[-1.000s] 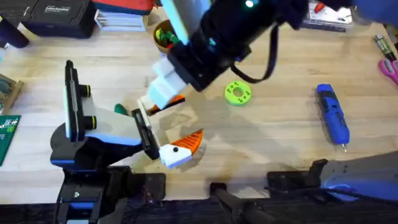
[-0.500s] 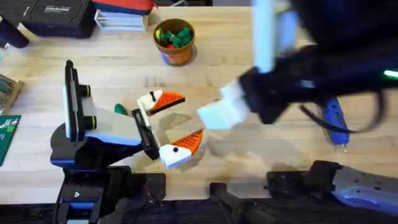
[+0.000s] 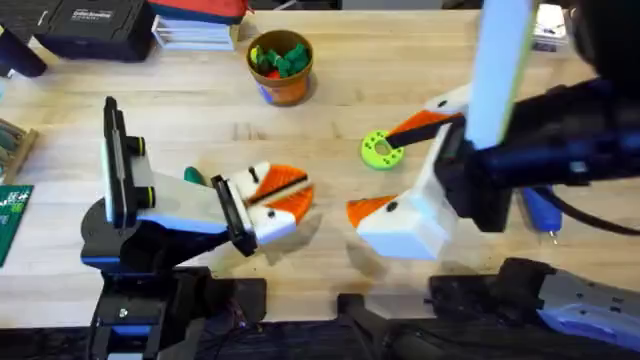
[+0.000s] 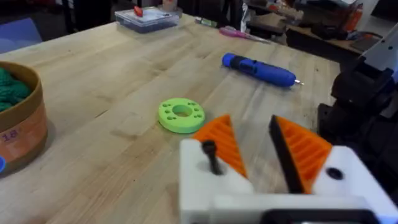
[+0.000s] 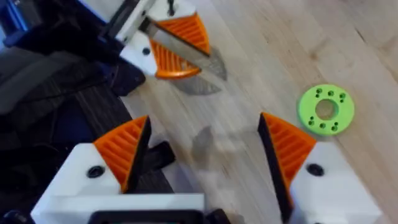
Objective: Pick up the gripper from the table and insert it into the empty holder that is missing its gripper. Then pick up a screw, insert it into the mounting hole, and use the screwdriver to tighten it. Finally, clean up the table by picking up the vegetable and placing it into the bucket.
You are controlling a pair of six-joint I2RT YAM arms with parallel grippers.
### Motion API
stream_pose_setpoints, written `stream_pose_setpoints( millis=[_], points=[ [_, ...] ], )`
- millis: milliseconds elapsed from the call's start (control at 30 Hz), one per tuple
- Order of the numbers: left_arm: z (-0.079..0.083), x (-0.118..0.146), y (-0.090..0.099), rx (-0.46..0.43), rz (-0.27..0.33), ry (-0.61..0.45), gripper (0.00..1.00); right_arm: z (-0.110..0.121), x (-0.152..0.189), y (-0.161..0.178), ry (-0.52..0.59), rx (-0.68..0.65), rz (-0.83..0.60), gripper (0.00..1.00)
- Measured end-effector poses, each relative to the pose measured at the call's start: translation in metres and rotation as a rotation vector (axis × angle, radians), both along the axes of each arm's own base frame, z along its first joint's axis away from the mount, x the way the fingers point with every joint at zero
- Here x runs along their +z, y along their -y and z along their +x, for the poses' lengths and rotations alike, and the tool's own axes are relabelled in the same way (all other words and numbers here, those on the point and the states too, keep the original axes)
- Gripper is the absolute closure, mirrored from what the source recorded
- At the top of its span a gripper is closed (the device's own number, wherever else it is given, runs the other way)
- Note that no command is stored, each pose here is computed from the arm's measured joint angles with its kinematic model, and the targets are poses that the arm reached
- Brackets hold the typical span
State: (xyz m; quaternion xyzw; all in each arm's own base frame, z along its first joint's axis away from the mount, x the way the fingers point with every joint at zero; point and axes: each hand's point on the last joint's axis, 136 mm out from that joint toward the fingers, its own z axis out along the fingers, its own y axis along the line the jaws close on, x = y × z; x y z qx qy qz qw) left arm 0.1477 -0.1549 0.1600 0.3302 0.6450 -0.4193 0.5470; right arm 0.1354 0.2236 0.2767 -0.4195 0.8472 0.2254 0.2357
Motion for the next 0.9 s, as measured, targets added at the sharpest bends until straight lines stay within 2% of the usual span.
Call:
stream_pose_setpoints(
  millis=[33,100,333,633,800,900],
  points=[
    [0.000,0.000,0.000,0.001,0.001,0.002,0.948,0.001,-0.003,-0.001,0.002,0.011,-0.011,0.007],
    [0.001,0.000,0.000,0.003,0.003,0.006,0.993,0.003,-0.008,-0.004,-0.002,0.027,-0.033,0.007],
    [0.003,0.000,-0.002,0.021,0.005,0.009,0.996,0.009,-0.026,-0.011,-0.031,0.049,-0.091,0.007],
    [0.004,0.000,-0.002,0.024,0.006,0.011,0.996,0.022,-0.025,-0.008,0.002,0.014,-0.091,0.007],
    [0.004,0.000,-0.002,0.024,0.006,0.011,0.996,0.040,-0.027,0.011,-0.014,-0.084,-0.107,0.007],
    [0.004,0.000,-0.002,0.024,0.006,0.011,0.996,0.060,-0.036,0.050,-0.053,-0.241,-0.173,0.007]
  ],
)
